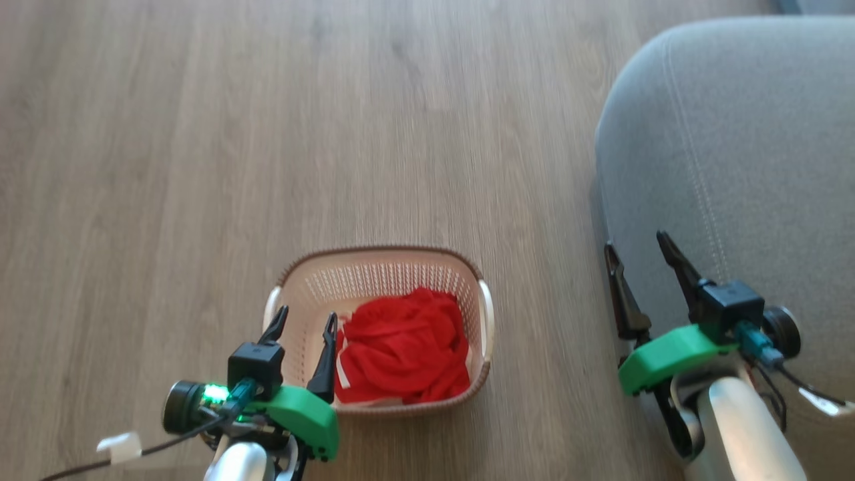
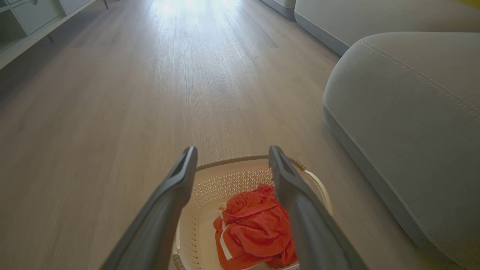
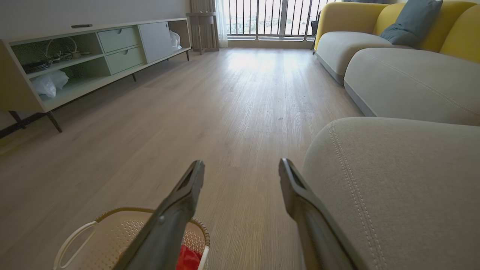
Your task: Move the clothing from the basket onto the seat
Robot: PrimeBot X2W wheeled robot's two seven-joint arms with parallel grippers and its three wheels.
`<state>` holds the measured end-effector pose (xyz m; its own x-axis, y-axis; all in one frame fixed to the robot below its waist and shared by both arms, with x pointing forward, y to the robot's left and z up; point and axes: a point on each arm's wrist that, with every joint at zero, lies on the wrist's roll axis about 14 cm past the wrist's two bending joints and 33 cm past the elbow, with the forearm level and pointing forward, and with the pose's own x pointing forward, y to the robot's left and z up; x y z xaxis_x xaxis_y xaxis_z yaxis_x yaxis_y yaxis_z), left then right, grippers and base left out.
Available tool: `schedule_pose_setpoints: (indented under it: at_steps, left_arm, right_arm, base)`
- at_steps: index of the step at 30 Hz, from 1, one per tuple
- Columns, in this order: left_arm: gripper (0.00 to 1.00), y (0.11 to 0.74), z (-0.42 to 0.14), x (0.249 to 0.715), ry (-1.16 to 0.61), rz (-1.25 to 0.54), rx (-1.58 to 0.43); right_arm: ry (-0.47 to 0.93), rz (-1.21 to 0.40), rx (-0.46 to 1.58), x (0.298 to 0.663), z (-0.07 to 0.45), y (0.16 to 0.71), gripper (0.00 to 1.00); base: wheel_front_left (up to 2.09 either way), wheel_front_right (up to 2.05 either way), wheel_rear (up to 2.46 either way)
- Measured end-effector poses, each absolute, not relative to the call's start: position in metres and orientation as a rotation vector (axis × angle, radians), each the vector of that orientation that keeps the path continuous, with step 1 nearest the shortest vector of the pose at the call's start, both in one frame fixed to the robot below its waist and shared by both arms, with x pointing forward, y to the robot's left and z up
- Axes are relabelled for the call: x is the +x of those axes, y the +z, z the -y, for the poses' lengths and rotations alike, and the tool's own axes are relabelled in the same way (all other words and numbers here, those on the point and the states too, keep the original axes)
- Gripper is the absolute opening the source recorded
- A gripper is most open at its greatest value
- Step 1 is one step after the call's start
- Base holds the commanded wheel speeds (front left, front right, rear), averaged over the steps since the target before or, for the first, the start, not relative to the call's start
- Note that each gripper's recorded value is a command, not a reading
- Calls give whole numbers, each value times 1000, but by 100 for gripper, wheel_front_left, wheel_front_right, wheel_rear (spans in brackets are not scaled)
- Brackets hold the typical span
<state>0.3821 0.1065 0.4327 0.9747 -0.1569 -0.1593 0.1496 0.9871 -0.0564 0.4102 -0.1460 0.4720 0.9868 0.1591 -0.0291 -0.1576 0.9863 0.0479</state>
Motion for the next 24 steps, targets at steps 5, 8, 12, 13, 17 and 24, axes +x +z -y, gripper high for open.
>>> schedule_pose_setpoints:
  at_steps: [5, 8, 12, 13, 17, 24]
  left_arm:
    - [100, 406, -93, 388, -213, -246, -42]
    - [100, 381, -82, 393, -266, -316, -23]
    - [100, 349, -61, 399, -387, -392, 53]
    - [100, 342, -56, 403, -424, -401, 88]
    - [100, 306, -42, 414, -510, -480, 135]
    - [100, 232, -24, 426, -700, -609, 285]
  right_arm:
    - [154, -61, 18, 421, 150, 460, 100]
    - [142, -105, 3, 425, 155, 443, 100]
    - [111, -180, 2, 425, 166, 414, 100]
    - [104, -199, 1, 426, 169, 407, 100]
    - [80, -256, -11, 430, 179, 382, 100]
    - [28, -349, 6, 433, 197, 341, 100]
  base:
    - [0, 0, 0]
    - [0, 0, 0]
    - [0, 0, 0]
    - [0, 0, 0]
    - [0, 0, 0]
    - [0, 0, 0]
